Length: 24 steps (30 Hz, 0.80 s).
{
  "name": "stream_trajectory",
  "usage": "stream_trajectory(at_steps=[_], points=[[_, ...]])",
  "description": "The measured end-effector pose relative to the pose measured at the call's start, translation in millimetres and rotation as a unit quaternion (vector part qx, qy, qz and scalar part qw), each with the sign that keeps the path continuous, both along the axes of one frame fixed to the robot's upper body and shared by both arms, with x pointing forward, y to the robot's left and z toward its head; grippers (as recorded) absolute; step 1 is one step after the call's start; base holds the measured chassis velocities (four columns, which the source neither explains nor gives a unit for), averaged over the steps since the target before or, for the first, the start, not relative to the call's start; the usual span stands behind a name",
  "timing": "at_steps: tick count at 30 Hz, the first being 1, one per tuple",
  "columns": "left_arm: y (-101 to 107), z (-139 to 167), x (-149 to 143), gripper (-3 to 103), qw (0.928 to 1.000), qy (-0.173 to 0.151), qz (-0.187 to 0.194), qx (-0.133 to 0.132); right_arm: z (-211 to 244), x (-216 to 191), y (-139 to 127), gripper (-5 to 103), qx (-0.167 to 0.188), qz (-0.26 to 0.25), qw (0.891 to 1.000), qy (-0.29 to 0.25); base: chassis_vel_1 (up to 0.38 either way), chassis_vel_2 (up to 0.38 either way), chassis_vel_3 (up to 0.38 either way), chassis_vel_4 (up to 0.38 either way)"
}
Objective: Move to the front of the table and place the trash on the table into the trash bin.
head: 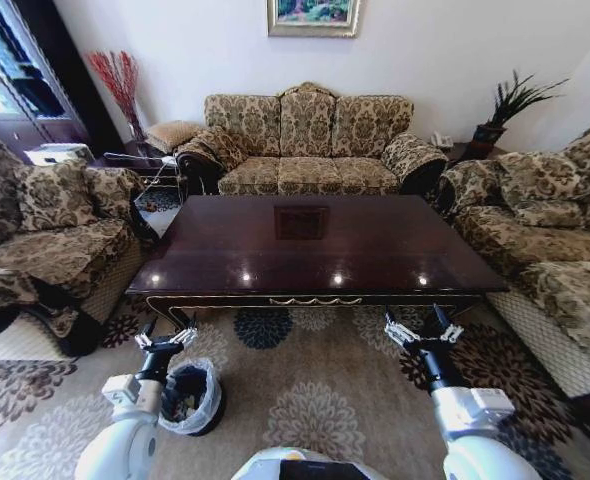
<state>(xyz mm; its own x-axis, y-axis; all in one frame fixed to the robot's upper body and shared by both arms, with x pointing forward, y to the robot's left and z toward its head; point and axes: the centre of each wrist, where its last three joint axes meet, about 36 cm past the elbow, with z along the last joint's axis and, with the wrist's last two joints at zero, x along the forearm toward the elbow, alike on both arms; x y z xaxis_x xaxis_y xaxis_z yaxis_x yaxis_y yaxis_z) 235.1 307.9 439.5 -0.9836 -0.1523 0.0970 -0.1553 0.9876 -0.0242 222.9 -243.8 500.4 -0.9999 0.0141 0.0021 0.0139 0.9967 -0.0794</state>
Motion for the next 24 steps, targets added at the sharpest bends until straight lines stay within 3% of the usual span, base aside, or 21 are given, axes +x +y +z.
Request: stream_trajectory(at_steps=[16, 24], points=[[0.8, -1.2, -0.1, 100, 1.0000, 0.000, 0.001, 0.000, -0.5, 0.8, -0.1, 100, 0.000, 0.000, 1.000, 0.000, 0.000, 0.000, 0.000, 0.000], [1.0, -1.4, 0.0, 100, 1.0000, 0.000, 0.001, -0.001, -0.8, 0.9, -0.1, 100, 0.000, 0.001, 1.000, 0.000, -0.112, -0.113, 0.116, 0.108]])
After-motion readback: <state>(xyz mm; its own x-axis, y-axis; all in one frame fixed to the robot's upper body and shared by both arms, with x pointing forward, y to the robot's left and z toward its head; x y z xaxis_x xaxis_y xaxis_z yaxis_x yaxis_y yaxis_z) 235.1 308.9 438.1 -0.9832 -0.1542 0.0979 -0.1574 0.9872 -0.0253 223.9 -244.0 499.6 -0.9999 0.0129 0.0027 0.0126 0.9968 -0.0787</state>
